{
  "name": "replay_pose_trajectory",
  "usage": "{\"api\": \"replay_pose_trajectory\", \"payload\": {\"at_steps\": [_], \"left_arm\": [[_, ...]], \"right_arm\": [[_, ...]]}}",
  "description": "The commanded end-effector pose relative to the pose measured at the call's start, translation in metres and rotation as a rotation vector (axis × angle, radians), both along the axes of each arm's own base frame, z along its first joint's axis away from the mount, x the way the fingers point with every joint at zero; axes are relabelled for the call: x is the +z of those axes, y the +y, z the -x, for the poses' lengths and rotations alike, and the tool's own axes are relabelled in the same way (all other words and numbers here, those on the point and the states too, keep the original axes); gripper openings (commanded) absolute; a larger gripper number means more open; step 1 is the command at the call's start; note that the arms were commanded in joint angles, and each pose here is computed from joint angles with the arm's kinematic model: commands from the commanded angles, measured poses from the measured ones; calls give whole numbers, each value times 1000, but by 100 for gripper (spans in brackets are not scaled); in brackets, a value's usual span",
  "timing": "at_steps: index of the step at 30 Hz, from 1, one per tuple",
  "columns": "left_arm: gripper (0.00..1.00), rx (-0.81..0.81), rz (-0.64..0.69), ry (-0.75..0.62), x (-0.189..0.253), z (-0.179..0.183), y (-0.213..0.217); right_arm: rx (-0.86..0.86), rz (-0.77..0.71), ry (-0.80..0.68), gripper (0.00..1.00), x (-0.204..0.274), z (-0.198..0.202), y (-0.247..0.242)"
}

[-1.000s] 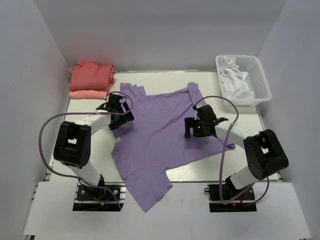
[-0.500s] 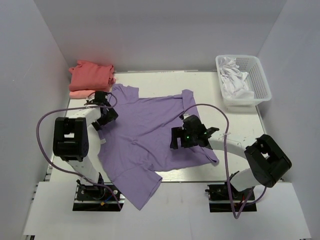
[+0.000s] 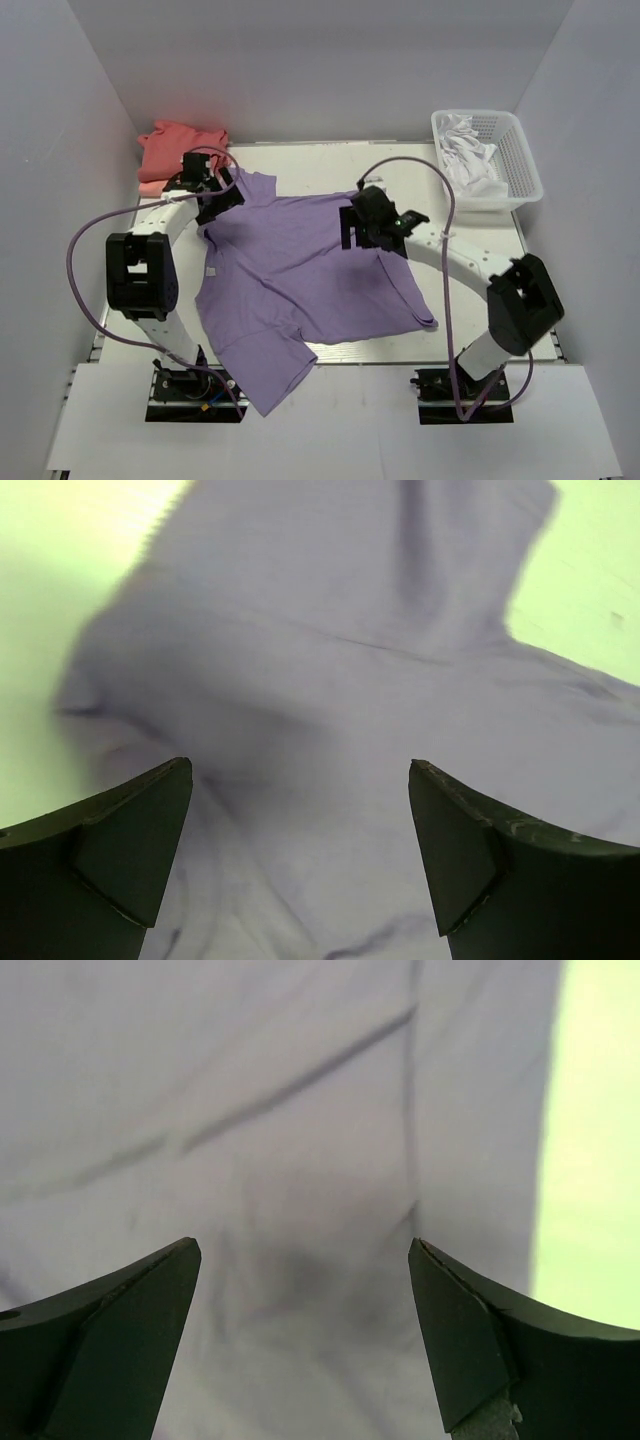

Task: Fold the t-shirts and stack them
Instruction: Flatten out the tshirt

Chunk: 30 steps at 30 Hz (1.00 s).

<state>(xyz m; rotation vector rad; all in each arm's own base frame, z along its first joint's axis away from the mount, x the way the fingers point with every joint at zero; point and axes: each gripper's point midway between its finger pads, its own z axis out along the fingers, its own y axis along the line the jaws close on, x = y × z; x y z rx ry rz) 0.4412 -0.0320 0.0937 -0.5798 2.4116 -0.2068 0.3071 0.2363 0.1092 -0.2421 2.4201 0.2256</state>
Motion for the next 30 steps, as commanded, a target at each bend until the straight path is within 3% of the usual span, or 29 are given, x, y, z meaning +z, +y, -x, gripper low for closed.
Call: {"api": "replay_pose_trajectory", "payload": {"at_steps": [1, 7, 13, 22, 30], "left_arm": [[99, -109, 77, -69, 18, 0, -30], [99, -61, -56, 33, -10, 6, -30], [99, -108, -23, 54, -33, 0, -48], [99, -90, -34, 109, -62, 17, -46], [99, -66, -55, 126, -70, 20, -41]], "right_arm": [[-74, 195, -44, 90, -4, -38, -31], [-73, 352, -3, 90, -24, -84, -47], [-46, 346, 35, 87, -42, -109, -44], [8, 315, 91, 79, -65, -107, -40], [-21, 305, 146, 63, -85, -105, -50]]}}
